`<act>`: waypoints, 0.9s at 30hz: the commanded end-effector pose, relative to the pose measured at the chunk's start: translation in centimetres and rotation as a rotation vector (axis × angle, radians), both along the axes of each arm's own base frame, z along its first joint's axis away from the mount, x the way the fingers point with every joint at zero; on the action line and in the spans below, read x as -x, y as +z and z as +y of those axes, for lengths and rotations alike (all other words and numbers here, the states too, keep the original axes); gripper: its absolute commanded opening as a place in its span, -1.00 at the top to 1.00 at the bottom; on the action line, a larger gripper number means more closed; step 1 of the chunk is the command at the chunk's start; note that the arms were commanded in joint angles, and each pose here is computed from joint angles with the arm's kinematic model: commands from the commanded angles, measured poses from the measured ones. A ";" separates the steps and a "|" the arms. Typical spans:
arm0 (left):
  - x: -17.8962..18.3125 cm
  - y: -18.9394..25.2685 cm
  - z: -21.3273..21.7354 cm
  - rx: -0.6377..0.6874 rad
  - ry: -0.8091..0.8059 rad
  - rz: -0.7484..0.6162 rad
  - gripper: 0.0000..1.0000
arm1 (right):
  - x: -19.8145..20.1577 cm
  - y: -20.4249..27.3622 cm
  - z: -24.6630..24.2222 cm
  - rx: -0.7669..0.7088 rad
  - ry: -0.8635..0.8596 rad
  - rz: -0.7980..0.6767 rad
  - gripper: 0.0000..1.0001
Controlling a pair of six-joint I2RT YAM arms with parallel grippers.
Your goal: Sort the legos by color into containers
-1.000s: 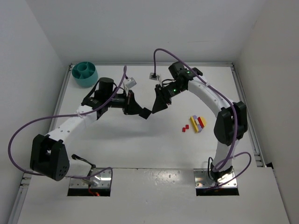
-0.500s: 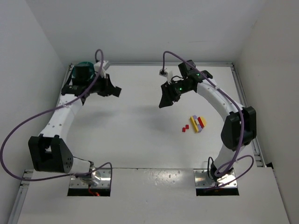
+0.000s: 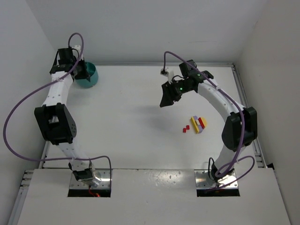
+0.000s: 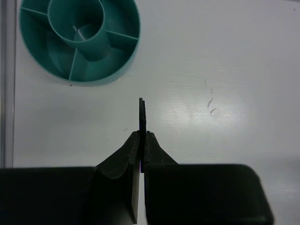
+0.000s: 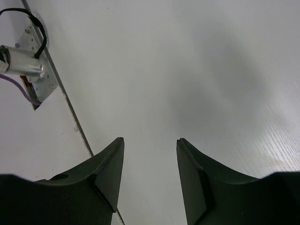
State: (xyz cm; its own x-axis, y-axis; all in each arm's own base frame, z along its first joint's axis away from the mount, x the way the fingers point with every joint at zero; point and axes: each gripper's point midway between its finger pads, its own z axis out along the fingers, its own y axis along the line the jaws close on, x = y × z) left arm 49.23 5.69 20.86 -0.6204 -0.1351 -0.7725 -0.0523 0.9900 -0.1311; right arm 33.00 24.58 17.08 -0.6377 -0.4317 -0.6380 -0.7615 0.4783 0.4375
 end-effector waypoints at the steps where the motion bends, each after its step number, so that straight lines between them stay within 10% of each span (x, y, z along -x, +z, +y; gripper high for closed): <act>1: -2.5 3.4 1.4 -0.002 0.114 -0.097 1.00 | -0.5 0.5 0.0 -0.014 -0.012 -0.025 0.01; 27: -11.8 4.0 2.0 0.109 0.273 -0.227 1.00 | -0.2 -2.2 -0.6 0.034 -0.027 0.030 0.01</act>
